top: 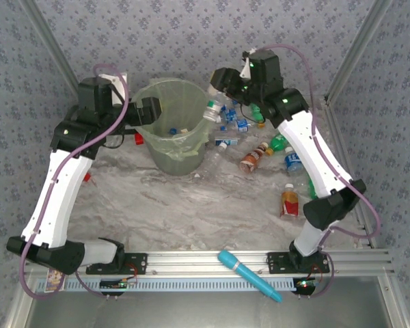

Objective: Put the plastic bottles in the bin

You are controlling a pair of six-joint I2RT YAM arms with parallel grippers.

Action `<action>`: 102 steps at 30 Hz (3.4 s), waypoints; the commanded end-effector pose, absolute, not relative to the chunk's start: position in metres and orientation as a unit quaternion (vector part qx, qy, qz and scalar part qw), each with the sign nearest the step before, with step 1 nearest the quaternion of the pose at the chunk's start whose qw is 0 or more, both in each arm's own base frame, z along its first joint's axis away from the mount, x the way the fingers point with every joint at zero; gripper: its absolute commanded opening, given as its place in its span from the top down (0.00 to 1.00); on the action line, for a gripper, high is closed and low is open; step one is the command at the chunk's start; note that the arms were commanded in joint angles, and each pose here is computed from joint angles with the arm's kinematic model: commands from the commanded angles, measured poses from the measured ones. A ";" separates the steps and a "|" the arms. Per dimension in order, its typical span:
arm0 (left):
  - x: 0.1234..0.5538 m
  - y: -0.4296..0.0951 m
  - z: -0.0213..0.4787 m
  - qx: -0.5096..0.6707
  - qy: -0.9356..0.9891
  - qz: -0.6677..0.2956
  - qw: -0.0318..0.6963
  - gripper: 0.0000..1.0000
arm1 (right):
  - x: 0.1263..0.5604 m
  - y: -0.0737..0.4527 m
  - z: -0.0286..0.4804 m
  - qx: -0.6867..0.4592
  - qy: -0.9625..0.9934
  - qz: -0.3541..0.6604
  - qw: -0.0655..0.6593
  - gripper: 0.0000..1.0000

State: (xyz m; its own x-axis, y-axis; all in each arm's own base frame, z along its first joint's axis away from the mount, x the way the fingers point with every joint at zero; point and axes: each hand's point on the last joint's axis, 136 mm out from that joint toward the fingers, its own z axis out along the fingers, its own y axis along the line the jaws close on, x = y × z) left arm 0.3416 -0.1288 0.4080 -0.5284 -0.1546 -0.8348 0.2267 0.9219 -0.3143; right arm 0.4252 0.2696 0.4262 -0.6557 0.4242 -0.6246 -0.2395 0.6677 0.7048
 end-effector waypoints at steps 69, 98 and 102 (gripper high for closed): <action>0.287 -0.132 0.387 0.019 0.880 -0.252 0.401 0.00 | 0.377 0.202 0.317 0.171 0.875 0.268 0.366 0.00; 0.273 -0.123 0.382 -0.042 0.885 -0.294 0.359 0.00 | 0.402 0.256 0.120 0.220 0.929 0.236 0.182 0.22; 0.272 -0.123 0.380 -0.040 0.885 -0.292 0.360 0.00 | 0.403 0.255 0.101 0.224 0.936 0.213 0.168 0.22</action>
